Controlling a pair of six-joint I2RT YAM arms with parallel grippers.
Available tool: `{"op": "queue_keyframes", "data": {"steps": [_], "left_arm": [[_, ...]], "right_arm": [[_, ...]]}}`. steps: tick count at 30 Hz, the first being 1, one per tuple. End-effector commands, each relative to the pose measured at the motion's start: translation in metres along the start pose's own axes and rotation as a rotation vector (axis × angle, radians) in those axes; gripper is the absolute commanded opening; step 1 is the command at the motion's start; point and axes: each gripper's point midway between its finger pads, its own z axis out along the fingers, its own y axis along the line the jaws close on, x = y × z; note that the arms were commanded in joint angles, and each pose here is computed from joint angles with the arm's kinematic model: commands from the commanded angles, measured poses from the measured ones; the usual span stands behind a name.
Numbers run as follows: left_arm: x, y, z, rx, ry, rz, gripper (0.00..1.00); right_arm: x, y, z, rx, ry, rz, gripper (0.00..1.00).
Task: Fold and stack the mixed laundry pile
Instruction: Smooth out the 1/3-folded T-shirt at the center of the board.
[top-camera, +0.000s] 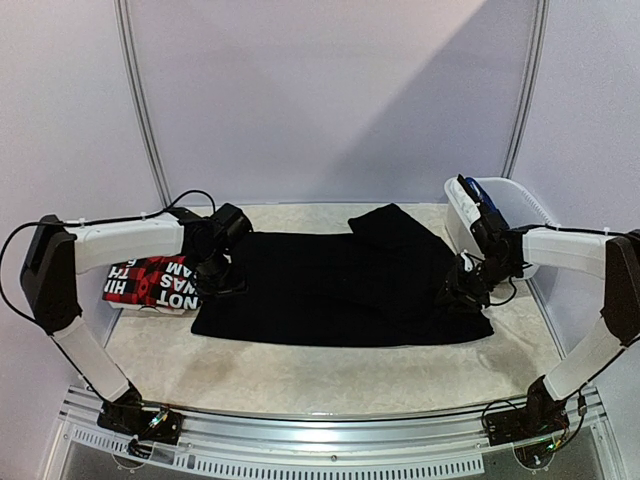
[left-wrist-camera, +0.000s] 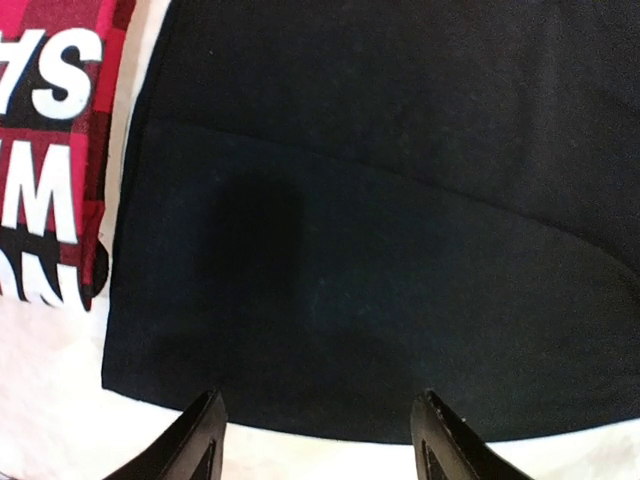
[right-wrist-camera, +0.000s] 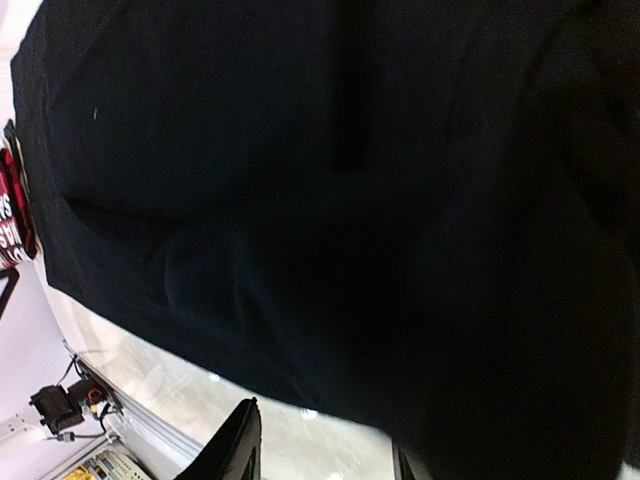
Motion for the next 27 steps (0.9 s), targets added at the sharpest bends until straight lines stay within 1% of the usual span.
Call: {"op": "queue_keyframes", "data": {"steps": [1, 8, 14, 17, 19, 27], "left_arm": [[0.011, 0.000, -0.012, 0.019, -0.009, 0.026, 0.64], [0.022, 0.012, -0.017, 0.007, -0.011, 0.014, 0.63], [0.025, 0.016, -0.017, -0.002, -0.008, 0.012, 0.62], [0.025, 0.015, -0.016, -0.002, -0.003, 0.013, 0.61], [0.024, 0.014, -0.016, -0.001, -0.003, 0.016, 0.61], [0.022, 0.012, -0.016, -0.003, 0.002, 0.028, 0.61]], "right_arm": [[-0.016, 0.003, 0.016, -0.029, -0.034, 0.021, 0.43], [-0.016, -0.016, 0.035, 0.047, -0.001, 0.040, 0.42], [-0.016, -0.024, 0.046, 0.062, 0.011, 0.043, 0.43], [-0.018, -0.026, 0.049, 0.074, 0.015, 0.044, 0.42], [-0.018, -0.028, 0.051, 0.080, 0.016, 0.044, 0.40], [-0.022, -0.028, 0.052, 0.090, 0.012, 0.044, 0.24]]}}
